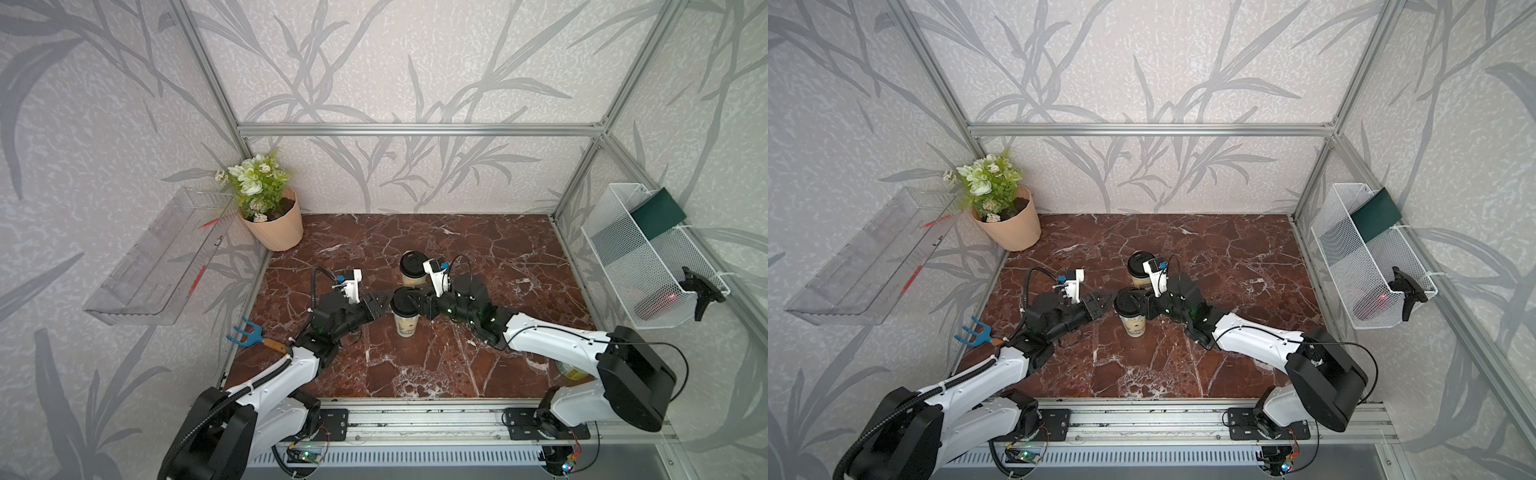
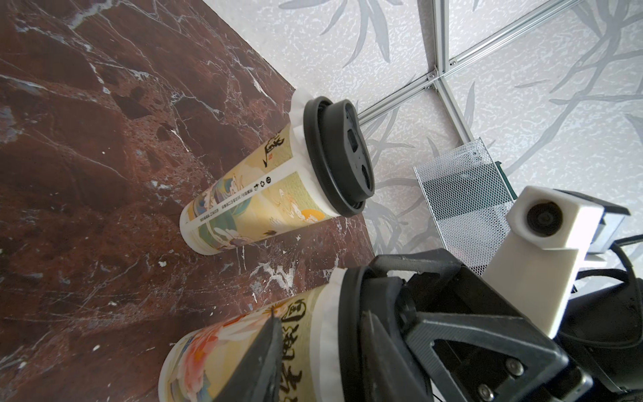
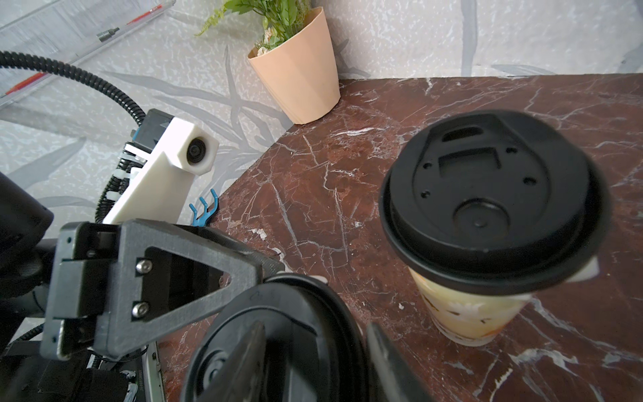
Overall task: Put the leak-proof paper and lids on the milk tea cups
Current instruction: Secure the cup lid on the cup.
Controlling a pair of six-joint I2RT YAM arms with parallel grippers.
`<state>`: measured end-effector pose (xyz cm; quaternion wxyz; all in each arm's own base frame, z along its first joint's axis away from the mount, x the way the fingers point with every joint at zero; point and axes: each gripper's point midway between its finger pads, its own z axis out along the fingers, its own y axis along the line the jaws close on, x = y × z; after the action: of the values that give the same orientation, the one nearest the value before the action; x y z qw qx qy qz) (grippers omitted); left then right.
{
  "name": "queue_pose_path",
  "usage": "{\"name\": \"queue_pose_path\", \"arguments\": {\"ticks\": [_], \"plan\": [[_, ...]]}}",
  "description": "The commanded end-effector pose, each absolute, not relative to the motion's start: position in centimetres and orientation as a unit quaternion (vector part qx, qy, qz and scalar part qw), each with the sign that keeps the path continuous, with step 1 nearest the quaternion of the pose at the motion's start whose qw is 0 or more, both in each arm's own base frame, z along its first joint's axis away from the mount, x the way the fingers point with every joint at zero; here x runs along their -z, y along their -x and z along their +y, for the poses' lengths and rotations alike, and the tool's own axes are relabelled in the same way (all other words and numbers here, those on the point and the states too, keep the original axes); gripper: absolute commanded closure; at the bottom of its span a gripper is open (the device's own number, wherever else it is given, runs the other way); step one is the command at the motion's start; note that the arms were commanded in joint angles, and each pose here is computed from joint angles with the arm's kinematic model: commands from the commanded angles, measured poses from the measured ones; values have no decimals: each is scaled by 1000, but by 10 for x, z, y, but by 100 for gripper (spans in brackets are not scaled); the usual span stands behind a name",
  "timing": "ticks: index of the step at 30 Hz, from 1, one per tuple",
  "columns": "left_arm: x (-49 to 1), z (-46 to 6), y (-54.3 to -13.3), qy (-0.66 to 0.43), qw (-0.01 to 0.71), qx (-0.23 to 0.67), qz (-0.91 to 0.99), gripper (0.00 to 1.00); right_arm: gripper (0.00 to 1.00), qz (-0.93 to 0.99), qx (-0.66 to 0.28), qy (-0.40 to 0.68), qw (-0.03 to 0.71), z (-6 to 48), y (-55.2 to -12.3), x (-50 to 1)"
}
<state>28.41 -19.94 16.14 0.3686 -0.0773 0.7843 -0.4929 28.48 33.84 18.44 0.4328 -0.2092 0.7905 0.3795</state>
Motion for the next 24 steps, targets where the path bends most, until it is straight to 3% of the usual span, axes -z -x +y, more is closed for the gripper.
{"name": "queue_pose_path", "arguments": {"ticks": [1,6,11,16,24], "plan": [[-30,-173,-223,146,186,369,899,63,53,878,-286,223,313,305,-258,-82],[-33,-175,-224,147,185,373,897,63,53,877,-287,224,314,305,-259,-86],[-71,-178,-242,119,217,362,899,62,51,872,-284,223,330,304,-266,-107],[-124,-177,-269,85,283,351,889,52,44,869,-279,217,346,303,-278,-130],[-175,-178,-288,48,320,327,888,41,38,854,-289,225,369,311,-287,-166]]}}
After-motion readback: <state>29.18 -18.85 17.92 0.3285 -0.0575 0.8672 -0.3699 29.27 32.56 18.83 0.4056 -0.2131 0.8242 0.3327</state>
